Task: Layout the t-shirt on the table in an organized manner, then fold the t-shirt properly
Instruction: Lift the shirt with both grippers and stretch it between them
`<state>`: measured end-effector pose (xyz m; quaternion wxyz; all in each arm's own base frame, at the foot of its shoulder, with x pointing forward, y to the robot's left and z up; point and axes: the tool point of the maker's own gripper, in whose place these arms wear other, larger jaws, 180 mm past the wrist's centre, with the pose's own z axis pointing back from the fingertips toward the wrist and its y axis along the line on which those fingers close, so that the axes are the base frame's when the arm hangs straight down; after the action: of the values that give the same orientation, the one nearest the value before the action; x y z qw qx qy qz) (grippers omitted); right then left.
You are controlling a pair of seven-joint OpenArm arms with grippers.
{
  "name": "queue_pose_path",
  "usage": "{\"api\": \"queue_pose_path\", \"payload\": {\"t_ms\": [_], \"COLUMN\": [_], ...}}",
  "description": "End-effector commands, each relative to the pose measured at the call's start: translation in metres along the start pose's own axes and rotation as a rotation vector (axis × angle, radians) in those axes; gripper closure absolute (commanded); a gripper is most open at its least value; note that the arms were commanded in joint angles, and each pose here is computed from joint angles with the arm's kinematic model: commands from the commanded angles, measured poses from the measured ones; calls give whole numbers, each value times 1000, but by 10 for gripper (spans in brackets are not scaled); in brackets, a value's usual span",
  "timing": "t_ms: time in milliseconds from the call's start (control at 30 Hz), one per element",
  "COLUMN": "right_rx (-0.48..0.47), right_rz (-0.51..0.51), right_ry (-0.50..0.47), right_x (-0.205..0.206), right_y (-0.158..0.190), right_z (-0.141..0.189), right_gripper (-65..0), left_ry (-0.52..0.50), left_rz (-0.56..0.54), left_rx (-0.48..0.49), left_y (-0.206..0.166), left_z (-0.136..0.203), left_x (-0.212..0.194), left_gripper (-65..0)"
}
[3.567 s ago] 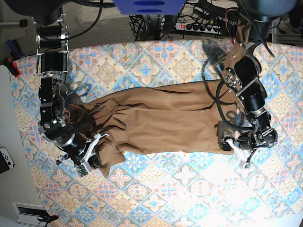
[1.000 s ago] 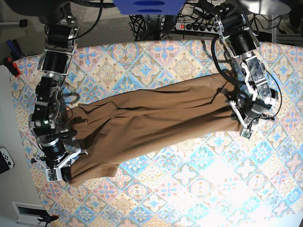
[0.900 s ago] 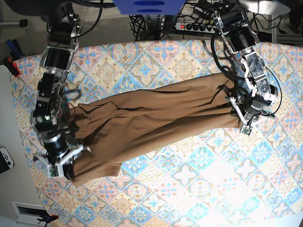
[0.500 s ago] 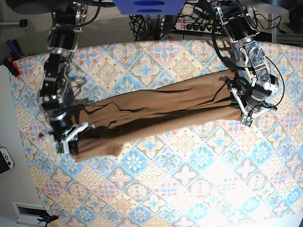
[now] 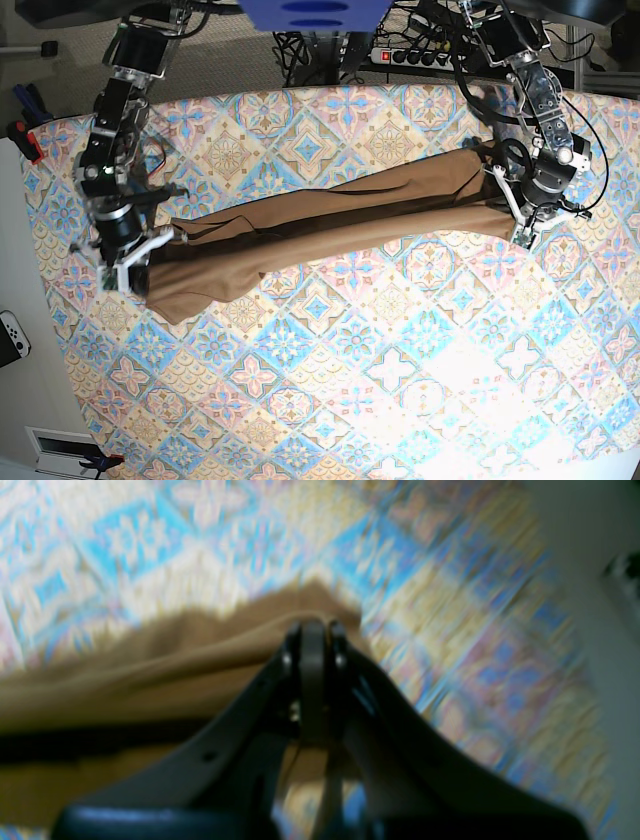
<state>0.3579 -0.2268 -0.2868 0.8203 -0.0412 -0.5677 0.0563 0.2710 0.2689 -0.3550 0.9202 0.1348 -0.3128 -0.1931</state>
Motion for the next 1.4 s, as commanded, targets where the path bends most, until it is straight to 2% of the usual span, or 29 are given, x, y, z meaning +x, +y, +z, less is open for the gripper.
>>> {"api": "queue_pose_path", "payload": {"t_ms": [0,133,233,600,767,867,900,933,1100,1200,1267,1367], "right_rx": [-7,2,-27,-24,-20,-19,-18,-19,-17,-16,-16,-16], "right_rz": [9,-9,-20,-28,-47,-52,-52,-51,-50,-47,-47,-47], "right_ry": [-57,-18,12,60,105,118,121,122,123,119,119,121], "right_x": [16,-2,-17,-36,-54,-59,-60,-60,-61,-59,-59,-59], "right_y": [-4,3,-7,-6,-6,-6,-6,-6,-5,-5,-5,-5], "right_z": [3,9,16,21,17,16,17,17,17,17,17,17], "right_gripper": [0,0,0,0,0,0,0,-13,-222,-310,-343,-350], "left_ry": [-17,13,36,86,96,139,152,161,164,161,161,158], "left_rz": [-6,-11,-15,-26,-31,-63,-75,-81,-67,-54,-46,-38], "left_rx": [31,16,5,-26,-17,21,32,40,34,29,25,24], "left_y": [10,3,-2,-15,-12,-7,-5,-4,-10,-12,-16,-15], "left_z": [4,5,6,8,8,8,9,9,8,8,7,8], "left_x": [5,-8,-19,-41,-43,-50,-52,-54,-54,-54,-54,-54], "left_gripper": [0,0,0,0,0,0,-10,-59,-228,-313,-362,-419]}}
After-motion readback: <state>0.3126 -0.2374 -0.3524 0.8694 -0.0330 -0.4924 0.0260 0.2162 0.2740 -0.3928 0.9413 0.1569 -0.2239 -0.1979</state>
